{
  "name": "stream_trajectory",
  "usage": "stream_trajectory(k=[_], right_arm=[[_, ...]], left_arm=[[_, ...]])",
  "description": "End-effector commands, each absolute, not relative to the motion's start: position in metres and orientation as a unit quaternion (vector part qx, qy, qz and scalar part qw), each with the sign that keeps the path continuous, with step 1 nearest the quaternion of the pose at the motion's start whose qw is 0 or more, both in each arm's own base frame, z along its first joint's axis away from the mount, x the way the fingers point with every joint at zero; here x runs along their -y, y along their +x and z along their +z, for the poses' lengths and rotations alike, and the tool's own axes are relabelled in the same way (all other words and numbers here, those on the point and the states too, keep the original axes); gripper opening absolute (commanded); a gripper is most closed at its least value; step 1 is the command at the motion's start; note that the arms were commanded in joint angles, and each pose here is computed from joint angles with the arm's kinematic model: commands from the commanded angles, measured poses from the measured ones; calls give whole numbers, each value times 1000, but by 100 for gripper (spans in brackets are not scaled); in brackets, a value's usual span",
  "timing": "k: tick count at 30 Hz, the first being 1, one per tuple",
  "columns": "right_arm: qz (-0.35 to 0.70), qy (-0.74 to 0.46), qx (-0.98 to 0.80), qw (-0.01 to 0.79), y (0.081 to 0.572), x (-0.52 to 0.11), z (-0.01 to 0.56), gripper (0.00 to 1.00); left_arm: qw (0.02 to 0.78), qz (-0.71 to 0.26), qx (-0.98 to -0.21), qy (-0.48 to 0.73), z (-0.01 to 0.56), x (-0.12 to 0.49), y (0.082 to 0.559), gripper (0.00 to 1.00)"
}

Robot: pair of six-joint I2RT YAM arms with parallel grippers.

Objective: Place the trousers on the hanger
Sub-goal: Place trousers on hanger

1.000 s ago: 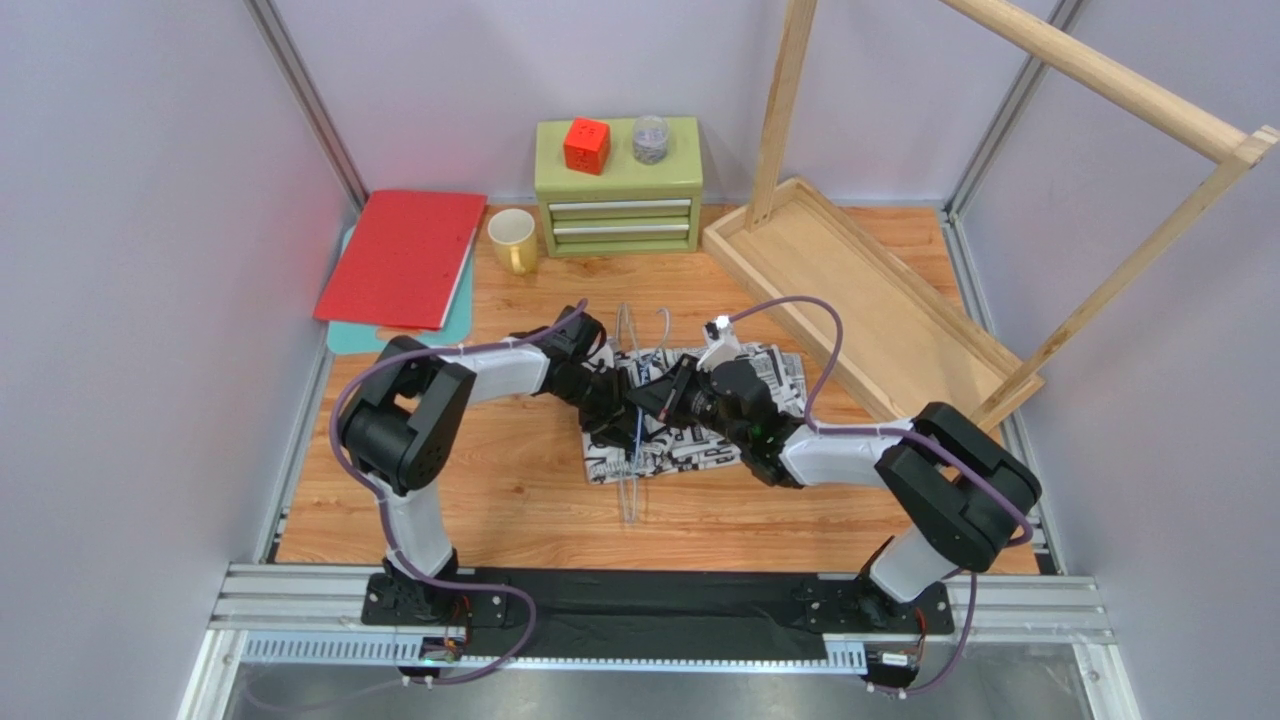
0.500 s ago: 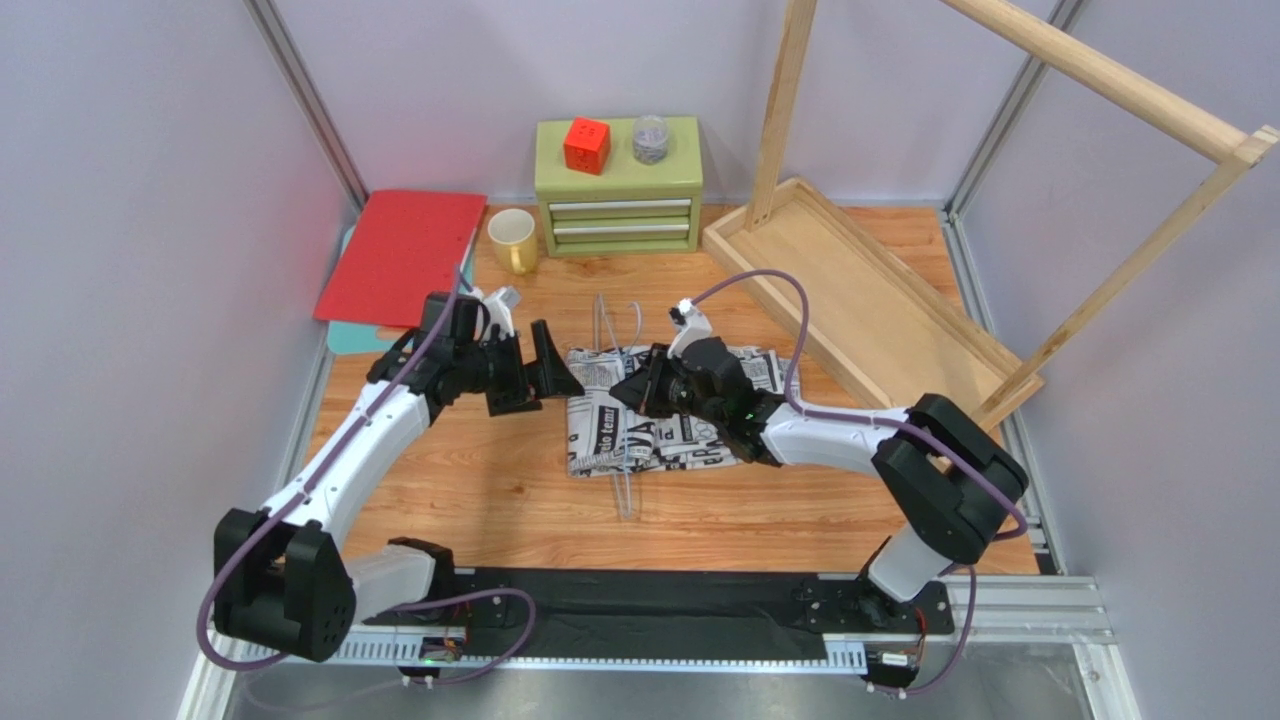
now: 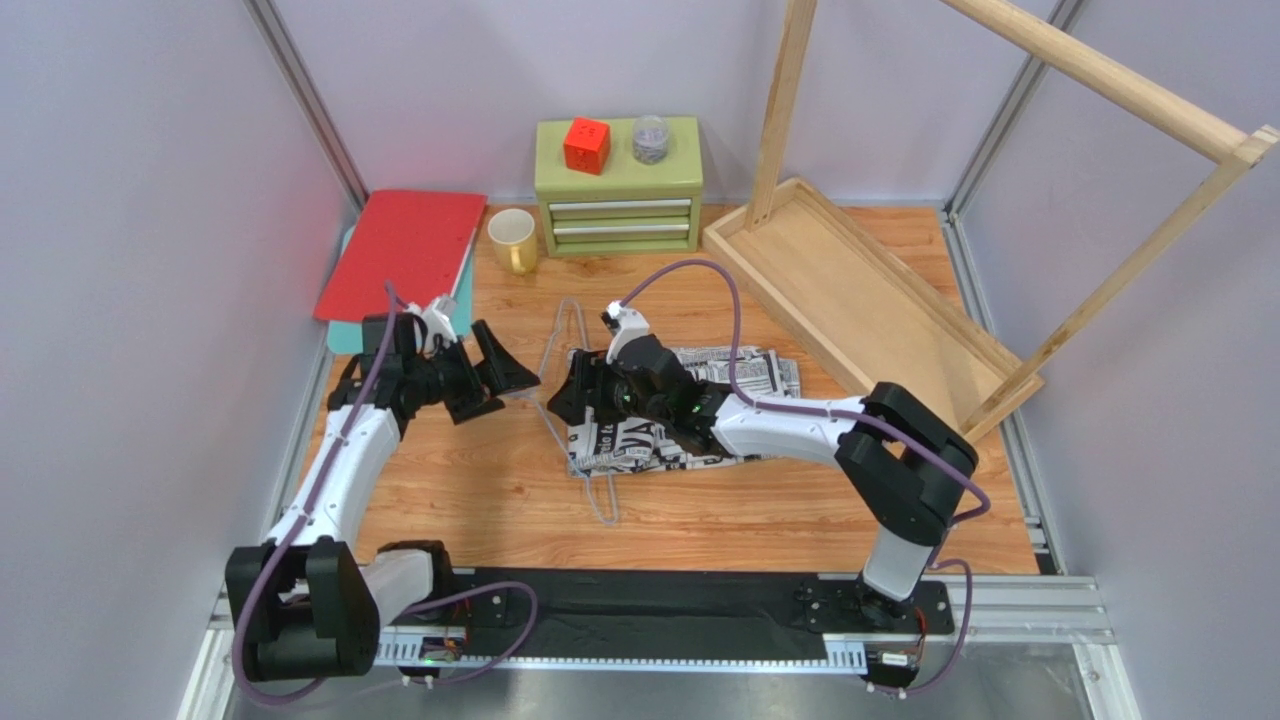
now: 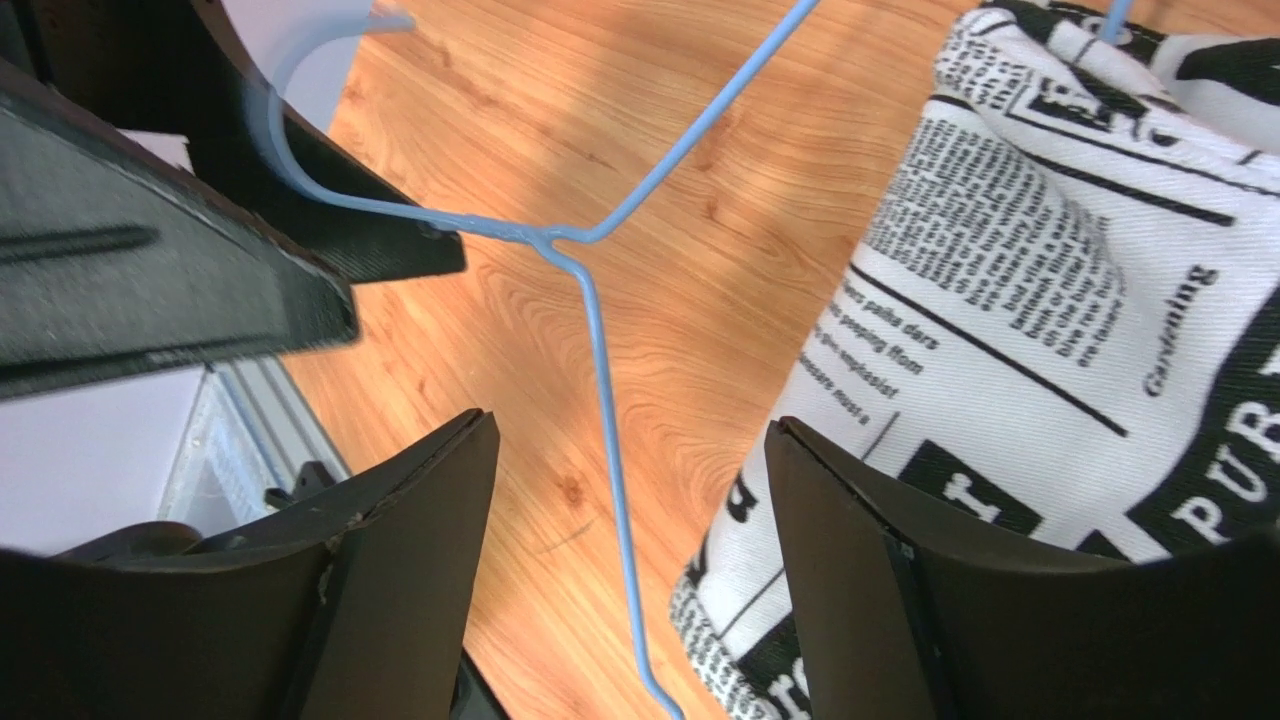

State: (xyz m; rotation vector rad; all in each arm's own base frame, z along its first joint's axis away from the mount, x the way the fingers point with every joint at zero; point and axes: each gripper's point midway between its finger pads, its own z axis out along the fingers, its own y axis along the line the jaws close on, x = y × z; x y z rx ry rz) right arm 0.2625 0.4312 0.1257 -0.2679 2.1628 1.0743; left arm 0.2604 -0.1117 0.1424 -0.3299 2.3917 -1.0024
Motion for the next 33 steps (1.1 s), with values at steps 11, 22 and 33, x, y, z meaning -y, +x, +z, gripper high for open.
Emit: stream_trajectory(k=[11, 22, 33], right_arm=[[373, -113, -876, 282, 294, -357, 128, 89], [359, -83, -903, 218, 300, -327, 89, 91], [372, -33, -913, 164, 311, -333, 66, 88]], left_arm=[[291, -381, -855, -197, 112, 83, 282, 65], [331, -387, -840, -186, 122, 79, 309, 49], [340, -372, -846, -173, 130, 78, 298, 34]])
